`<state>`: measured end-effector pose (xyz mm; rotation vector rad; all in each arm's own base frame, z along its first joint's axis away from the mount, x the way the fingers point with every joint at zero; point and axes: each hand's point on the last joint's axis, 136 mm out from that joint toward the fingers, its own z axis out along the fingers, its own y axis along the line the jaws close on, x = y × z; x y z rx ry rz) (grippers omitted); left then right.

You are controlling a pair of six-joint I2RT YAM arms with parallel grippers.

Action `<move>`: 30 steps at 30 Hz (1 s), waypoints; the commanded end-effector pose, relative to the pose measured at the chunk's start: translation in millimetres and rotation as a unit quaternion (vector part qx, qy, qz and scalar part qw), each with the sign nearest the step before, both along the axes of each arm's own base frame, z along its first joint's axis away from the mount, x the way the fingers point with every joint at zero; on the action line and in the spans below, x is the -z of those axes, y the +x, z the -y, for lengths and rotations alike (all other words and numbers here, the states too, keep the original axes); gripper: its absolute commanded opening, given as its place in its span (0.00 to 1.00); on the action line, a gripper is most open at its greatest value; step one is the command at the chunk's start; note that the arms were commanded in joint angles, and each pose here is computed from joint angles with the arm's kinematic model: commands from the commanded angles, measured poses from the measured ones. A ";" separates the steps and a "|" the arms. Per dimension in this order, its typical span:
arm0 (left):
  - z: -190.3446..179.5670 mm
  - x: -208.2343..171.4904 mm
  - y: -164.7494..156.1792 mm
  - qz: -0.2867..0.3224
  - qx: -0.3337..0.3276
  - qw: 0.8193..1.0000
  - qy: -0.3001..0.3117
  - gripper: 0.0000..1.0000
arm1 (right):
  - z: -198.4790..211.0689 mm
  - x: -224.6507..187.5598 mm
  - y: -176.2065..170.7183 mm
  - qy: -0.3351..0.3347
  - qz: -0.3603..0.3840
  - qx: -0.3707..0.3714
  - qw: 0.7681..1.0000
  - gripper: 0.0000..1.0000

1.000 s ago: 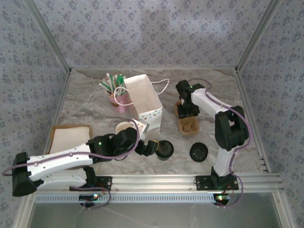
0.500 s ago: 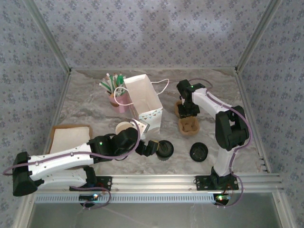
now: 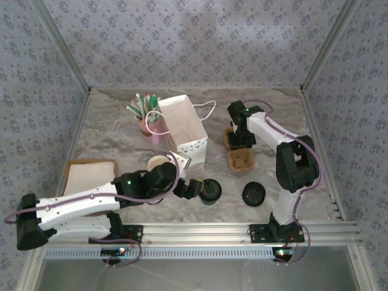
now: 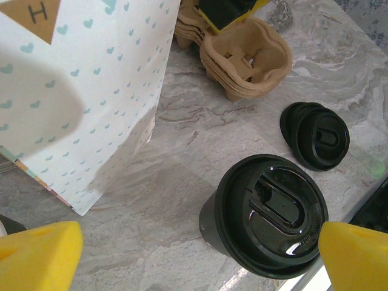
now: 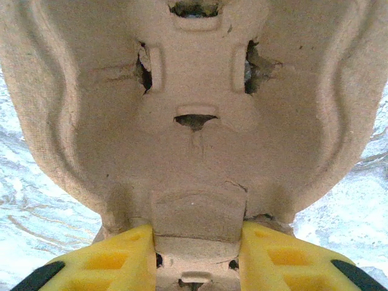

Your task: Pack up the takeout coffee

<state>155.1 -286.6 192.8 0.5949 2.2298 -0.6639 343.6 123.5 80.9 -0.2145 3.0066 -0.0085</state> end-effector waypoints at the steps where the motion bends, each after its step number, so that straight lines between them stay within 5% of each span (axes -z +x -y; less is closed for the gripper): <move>1: 6.8 -19.7 2.4 0.015 0.003 1.000 -0.014 1.00 | -1.1 -18.1 0.8 0.021 0.016 0.003 1.000 0.38; 16: 5.9 -33.9 4.9 0.023 -0.003 0.999 -0.022 0.99 | 4.5 -35.5 -4.4 0.038 0.034 0.009 0.999 0.37; 30: -38.2 -124.3 23.1 0.082 -0.080 0.993 -0.002 0.99 | 4.5 -107.7 -19.9 0.083 0.106 0.006 0.991 0.37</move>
